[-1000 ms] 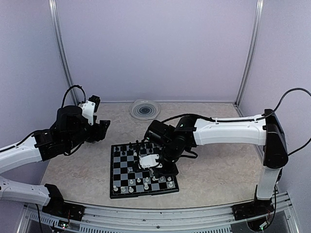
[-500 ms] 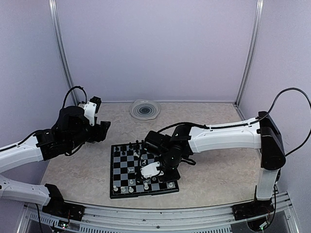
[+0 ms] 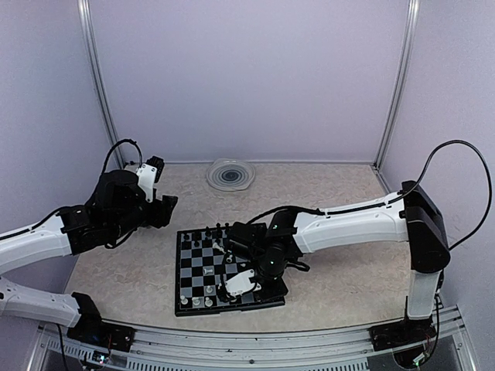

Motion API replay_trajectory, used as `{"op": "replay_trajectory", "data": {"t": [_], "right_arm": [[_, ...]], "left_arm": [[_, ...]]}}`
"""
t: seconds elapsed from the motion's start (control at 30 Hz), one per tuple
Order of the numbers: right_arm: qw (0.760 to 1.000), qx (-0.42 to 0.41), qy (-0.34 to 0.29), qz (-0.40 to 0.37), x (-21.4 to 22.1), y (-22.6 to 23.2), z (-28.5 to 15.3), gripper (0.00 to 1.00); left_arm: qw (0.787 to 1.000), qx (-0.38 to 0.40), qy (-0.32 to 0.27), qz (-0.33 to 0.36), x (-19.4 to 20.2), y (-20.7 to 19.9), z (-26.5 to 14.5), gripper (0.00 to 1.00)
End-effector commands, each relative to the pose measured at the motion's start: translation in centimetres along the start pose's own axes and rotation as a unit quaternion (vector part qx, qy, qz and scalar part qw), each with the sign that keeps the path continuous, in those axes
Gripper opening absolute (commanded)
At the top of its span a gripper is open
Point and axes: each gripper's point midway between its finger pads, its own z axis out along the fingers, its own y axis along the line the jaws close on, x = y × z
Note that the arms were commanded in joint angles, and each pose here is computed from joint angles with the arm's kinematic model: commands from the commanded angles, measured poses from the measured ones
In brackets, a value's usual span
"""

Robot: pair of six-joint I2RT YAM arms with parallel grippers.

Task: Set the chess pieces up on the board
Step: Place the knight at g1, then pick up the bishop from the chessboard.

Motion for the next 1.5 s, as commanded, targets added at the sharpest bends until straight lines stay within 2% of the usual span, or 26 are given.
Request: {"op": "replay_trajectory", "data": {"t": [0.0,0.3,0.77,0.93,1.0,1.17,1.3,1.47], "right_arm": [[1.000,-0.009,0.013,-0.012,0.4,0.7,1.0,0.02],[1.000,0.003,0.003,-0.009,-0.1,0.3,0.6,0.15],[1.000,0.009,-0.002,-0.002,-0.4,0.0,0.4,0.17],[0.999,0.011,-0.046,0.001,-2.4,-0.4,-2.7,0.28],[0.998,0.032,-0.056,0.016,-2.9,-1.9,-4.1,0.32],[0.991,0.051,-0.090,0.083,-2.6,-6.5,-6.3,0.31],[0.987,0.063,-0.082,0.126,-1.2,-8.8,-5.6,0.31],[0.985,0.051,-0.065,0.153,-0.4,-9.4,-3.6,0.34]], "left_arm": [[1.000,0.003,-0.009,-0.009,-1.2,-0.1,-0.1,0.66],[1.000,0.012,-0.003,-0.006,-1.0,-0.5,0.1,0.66],[1.000,0.021,0.001,-0.004,-0.8,-1.0,0.1,0.66],[1.000,0.020,-0.001,-0.003,-0.9,-1.0,0.0,0.66],[1.000,0.020,-0.002,-0.004,-1.0,-1.0,-0.1,0.66],[1.000,0.020,-0.001,-0.007,-1.0,-1.0,0.0,0.67],[1.000,0.021,0.000,-0.006,-0.9,-1.1,0.0,0.67],[1.000,0.022,0.003,-0.004,-0.8,-1.2,0.1,0.67]]}}
